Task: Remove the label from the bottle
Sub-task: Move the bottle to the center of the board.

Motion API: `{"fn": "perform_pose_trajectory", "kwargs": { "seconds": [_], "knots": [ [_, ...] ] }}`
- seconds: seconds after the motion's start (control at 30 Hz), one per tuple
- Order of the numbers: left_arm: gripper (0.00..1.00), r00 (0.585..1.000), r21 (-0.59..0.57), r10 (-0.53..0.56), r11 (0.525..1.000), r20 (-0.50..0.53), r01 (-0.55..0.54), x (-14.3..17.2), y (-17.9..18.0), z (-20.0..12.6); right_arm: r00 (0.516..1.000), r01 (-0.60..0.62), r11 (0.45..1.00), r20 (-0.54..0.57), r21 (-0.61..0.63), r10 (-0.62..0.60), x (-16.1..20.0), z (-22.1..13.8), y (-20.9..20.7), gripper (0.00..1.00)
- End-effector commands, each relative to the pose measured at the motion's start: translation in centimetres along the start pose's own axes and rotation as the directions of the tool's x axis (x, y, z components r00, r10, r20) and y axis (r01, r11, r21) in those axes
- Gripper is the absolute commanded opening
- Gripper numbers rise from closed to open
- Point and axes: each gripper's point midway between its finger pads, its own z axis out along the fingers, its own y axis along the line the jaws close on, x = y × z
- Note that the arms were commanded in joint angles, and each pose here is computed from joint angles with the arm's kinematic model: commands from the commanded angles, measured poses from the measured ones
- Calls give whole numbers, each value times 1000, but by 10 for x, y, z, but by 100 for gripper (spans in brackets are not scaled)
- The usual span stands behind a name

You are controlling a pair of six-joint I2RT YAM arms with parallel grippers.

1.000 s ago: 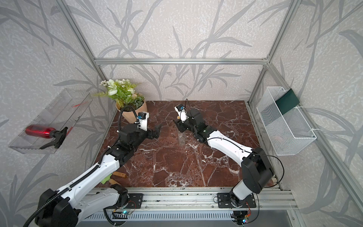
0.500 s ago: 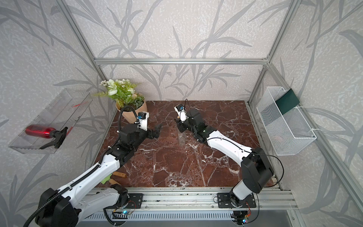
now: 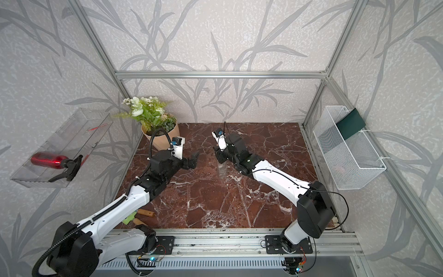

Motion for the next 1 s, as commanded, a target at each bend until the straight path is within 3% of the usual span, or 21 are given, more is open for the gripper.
{"fn": "perform_pose_trajectory", "kwargs": {
  "seconds": [0.0, 0.4, 0.77, 0.8, 0.93, 0.97],
  "knots": [
    [98, 998, 26, -9, 1000, 67, 7, -27, -7, -1, 999, 3, 1000, 48, 23, -4, -23, -21, 0, 0],
    [97, 998, 49, -5, 999, 70, 2, -29, -14, 3, 998, -29, 999, 52, 26, 28, -17, -45, 8, 0],
    [97, 997, 84, 17, 996, 80, -24, -36, -26, 7, 999, -45, 999, -14, 2, 45, 16, -41, 19, 0],
    [97, 997, 85, 18, 996, 78, -24, -35, -26, 7, 999, -47, 999, -20, 0, 47, 19, -41, 20, 5],
    [97, 997, 90, 26, 995, 79, -33, -36, -28, 5, 998, -51, 999, -28, 3, 51, 24, -42, 20, 39],
    [98, 997, 92, 29, 995, 77, -36, -35, -29, 5, 998, -52, 999, -26, 6, 52, 24, -42, 19, 52]
  ]
}}
